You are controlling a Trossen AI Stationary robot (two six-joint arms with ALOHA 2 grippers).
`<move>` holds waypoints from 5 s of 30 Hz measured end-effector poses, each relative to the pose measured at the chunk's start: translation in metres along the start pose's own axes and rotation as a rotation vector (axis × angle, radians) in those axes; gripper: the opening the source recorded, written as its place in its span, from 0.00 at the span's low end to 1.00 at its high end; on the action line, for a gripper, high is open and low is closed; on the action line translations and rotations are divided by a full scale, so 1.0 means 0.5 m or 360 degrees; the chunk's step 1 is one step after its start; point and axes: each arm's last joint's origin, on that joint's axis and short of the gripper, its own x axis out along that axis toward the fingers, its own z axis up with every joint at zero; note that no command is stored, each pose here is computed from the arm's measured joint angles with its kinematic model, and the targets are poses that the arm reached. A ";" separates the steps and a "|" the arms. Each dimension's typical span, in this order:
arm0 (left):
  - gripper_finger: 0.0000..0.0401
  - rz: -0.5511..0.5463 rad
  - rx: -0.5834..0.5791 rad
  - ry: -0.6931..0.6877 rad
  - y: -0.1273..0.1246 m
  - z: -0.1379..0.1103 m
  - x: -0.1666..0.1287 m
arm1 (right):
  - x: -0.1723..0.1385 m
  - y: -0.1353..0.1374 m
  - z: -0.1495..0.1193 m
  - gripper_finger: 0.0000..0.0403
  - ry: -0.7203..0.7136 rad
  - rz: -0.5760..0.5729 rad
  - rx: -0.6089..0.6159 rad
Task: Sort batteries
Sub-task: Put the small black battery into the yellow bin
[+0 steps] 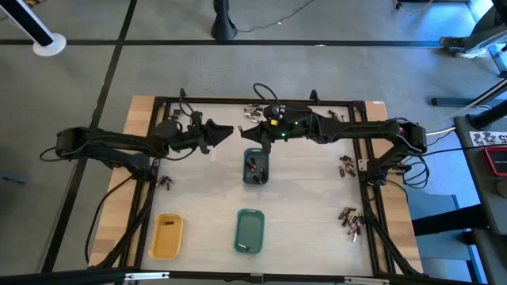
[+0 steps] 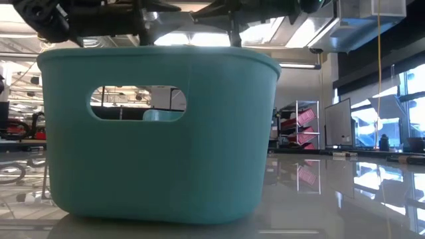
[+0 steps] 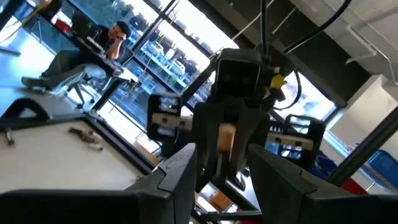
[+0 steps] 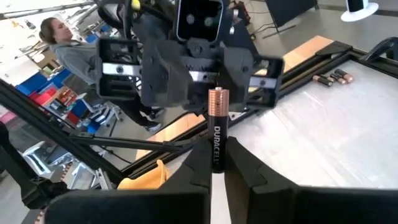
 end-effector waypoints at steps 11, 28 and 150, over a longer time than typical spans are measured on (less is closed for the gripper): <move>0.34 -0.0038 0.0015 0.0012 -0.003 -0.008 0.032 | 0.000 -0.001 -0.005 0.04 0.0047 0.0004 -0.0009; 0.34 -0.0060 -0.0020 0.0038 0.005 -0.022 0.057 | 0.000 -0.005 -0.008 0.05 0.0061 -0.0038 -0.0002; 0.31 0.0997 -0.0532 0.2464 -0.190 -0.296 -0.312 | -0.132 -0.162 0.065 0.63 0.0348 -0.0295 -0.0229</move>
